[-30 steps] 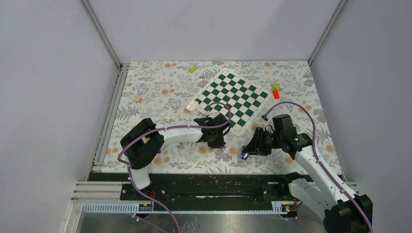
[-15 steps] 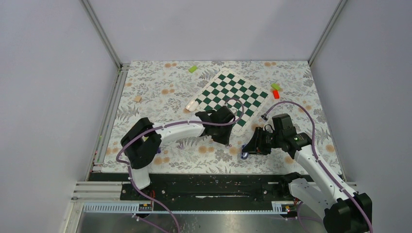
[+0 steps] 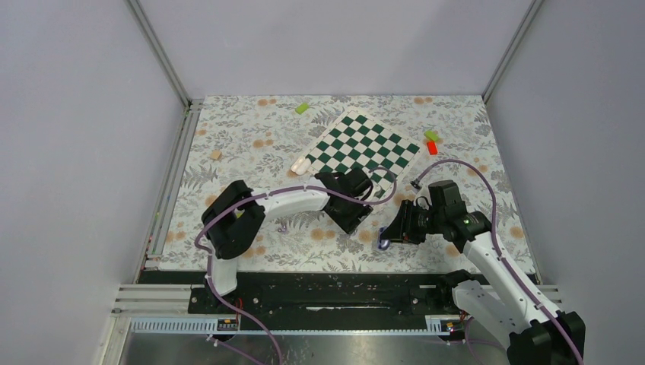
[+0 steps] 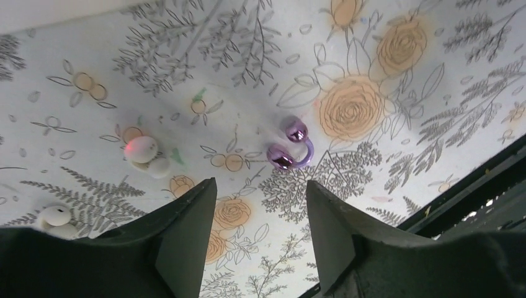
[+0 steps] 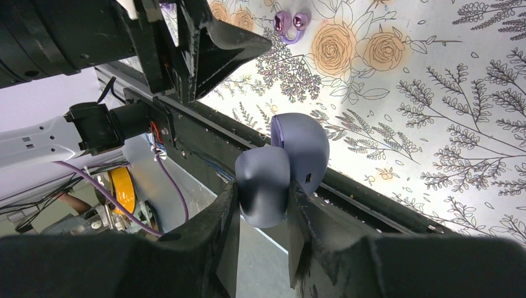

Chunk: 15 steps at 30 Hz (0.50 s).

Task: Insert the wireless bluetooth earbuds into the charging case
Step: Adjust the left earbud at the center of the board.

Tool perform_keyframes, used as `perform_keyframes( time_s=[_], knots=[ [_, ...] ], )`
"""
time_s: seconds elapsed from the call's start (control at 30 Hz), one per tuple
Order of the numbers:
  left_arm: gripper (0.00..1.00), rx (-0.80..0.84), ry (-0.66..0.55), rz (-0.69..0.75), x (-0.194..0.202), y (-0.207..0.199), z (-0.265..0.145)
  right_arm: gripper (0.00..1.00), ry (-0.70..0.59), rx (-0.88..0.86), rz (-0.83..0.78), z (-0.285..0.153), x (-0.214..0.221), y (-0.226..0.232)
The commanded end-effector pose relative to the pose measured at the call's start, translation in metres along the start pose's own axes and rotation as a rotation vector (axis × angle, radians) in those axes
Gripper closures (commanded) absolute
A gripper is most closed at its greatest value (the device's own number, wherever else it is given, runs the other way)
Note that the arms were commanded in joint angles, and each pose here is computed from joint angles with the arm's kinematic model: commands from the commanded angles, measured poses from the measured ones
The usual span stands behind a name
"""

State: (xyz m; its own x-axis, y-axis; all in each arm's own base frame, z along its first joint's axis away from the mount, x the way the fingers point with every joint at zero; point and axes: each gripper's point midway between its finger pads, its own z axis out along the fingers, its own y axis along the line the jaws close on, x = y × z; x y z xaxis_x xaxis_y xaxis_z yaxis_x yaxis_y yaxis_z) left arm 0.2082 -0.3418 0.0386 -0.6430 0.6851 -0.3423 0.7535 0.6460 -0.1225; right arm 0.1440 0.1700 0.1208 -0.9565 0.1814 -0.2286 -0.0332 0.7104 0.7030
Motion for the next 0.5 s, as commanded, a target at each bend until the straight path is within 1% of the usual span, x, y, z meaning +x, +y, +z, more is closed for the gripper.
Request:
perform_keyframes(
  time_s=[0.0,0.07,0.2,0.27,0.37,0.4,0.47],
  knots=[
    [0.45,-0.076,-0.144,-0.031,-0.039,0.008,-0.036,1.00,-0.007,0.003,-0.002,-0.002,0.000,0.000],
    [0.48,-0.103,-0.188,-0.112,-0.043,0.010,-0.052,1.00,-0.007,0.003,-0.003,-0.002,0.000,0.000],
    [0.53,-0.068,-0.252,-0.324,-0.041,0.001,-0.074,1.00,-0.001,0.005,0.001,-0.001,0.000,0.000],
    [0.54,-0.045,-0.253,-0.459,-0.032,-0.004,-0.074,1.00,0.001,0.000,0.003,0.000,-0.001,0.000],
    [0.59,-0.034,-0.230,-0.663,-0.016,-0.007,-0.067,1.00,0.002,-0.010,0.003,0.001,-0.002,0.002],
    [0.59,-0.021,-0.213,-0.721,-0.011,-0.010,-0.062,1.00,0.002,-0.012,0.002,0.001,-0.002,0.003],
    [0.59,0.014,-0.186,-0.793,-0.003,-0.018,-0.053,1.00,0.001,-0.017,0.001,0.001,-0.003,0.004]
  ],
)
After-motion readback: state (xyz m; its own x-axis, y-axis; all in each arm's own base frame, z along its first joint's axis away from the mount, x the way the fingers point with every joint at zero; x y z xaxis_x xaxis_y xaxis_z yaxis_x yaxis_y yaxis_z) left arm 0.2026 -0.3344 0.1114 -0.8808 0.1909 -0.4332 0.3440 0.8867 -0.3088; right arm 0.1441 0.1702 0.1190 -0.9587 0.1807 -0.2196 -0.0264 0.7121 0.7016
